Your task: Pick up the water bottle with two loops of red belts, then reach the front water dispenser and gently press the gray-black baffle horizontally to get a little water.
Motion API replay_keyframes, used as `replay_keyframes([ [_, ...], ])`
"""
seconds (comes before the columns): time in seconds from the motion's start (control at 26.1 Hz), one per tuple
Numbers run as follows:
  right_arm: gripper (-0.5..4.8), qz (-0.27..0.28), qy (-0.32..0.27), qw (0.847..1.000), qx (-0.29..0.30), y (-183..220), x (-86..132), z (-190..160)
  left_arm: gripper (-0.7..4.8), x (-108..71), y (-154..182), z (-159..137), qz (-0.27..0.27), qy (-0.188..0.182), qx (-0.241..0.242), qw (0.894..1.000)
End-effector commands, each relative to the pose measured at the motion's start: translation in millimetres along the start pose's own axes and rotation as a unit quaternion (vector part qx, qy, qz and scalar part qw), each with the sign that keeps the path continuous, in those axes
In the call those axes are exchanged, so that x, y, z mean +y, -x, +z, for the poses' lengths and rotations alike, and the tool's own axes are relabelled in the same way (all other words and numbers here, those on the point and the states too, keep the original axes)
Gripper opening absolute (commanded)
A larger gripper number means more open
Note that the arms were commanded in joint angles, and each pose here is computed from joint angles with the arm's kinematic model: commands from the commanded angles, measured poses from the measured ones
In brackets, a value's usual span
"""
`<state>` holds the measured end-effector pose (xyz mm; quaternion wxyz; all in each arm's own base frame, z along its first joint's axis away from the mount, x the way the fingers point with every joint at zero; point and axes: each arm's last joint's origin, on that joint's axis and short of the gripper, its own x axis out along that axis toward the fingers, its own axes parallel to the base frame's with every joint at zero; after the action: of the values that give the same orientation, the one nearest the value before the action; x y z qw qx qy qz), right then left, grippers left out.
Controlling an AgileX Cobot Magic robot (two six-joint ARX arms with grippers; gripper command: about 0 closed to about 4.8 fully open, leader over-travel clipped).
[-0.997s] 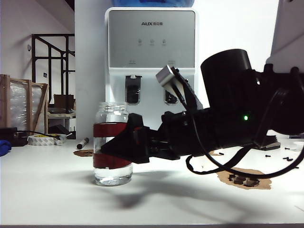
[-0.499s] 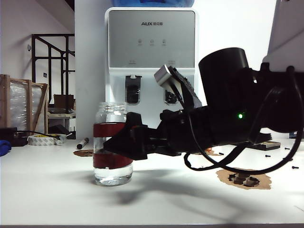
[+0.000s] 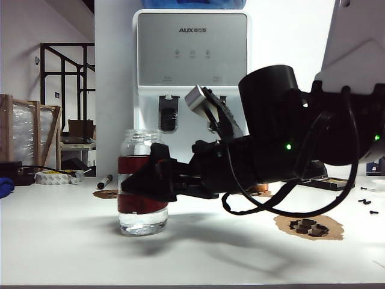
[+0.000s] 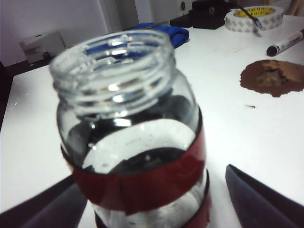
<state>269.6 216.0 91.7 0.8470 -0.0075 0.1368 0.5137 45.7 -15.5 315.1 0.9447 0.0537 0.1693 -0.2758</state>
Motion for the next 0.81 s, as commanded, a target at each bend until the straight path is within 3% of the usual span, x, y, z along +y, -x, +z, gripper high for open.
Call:
replay_keyframes([
  [0.04, 4.79, -0.003, 0.001, 1.0, 0.001, -1.3, 0.2, 1.0, -0.05, 0.2, 0.6, 2.3, 0.002, -0.003, -0.006, 1.0],
  [0.12, 4.65, 0.0, 0.001, 1.0, 0.001, -1.3, 0.3, 1.0, -0.05, 0.2, 0.6, 2.3, 0.002, -0.003, -0.006, 1.0],
  [0.19, 3.54, 0.006, 0.001, 1.0, 0.001, -1.3, 0.7, 1.0, -0.05, 0.2, 0.6, 2.2, 0.001, -0.003, -0.006, 1.0],
  [0.35, 2.99, 0.011, 0.001, 1.0, 0.001, -1.3, 0.9, 1.0, -0.05, -0.2, 0.6, 2.2, -0.004, -0.003, -0.007, 1.0],
  [0.38, 2.12, 0.013, 0.001, 1.0, 0.001, -1.3, 1.1, 1.0, -0.05, -0.4, 0.6, 2.0, -0.007, -0.002, -0.006, 1.0],
  [0.54, 1.77, 0.014, 0.001, 1.0, 0.001, -1.3, 1.1, 1.0, -0.05, -1.7, 0.6, 1.7, -0.028, -0.001, -0.008, 1.0],
  [0.69, 0.62, 0.014, 0.003, 1.0, -0.003, -1.2, 1.2, 1.9, -0.05, -1.7, 0.6, 1.6, -0.027, -0.001, -0.007, 1.0],
  [0.81, 0.48, 0.014, 0.008, 1.0, -0.013, -1.2, 1.2, 4.1, -0.05, -1.7, 0.6, 1.6, -0.027, -0.001, -0.007, 1.0],
])
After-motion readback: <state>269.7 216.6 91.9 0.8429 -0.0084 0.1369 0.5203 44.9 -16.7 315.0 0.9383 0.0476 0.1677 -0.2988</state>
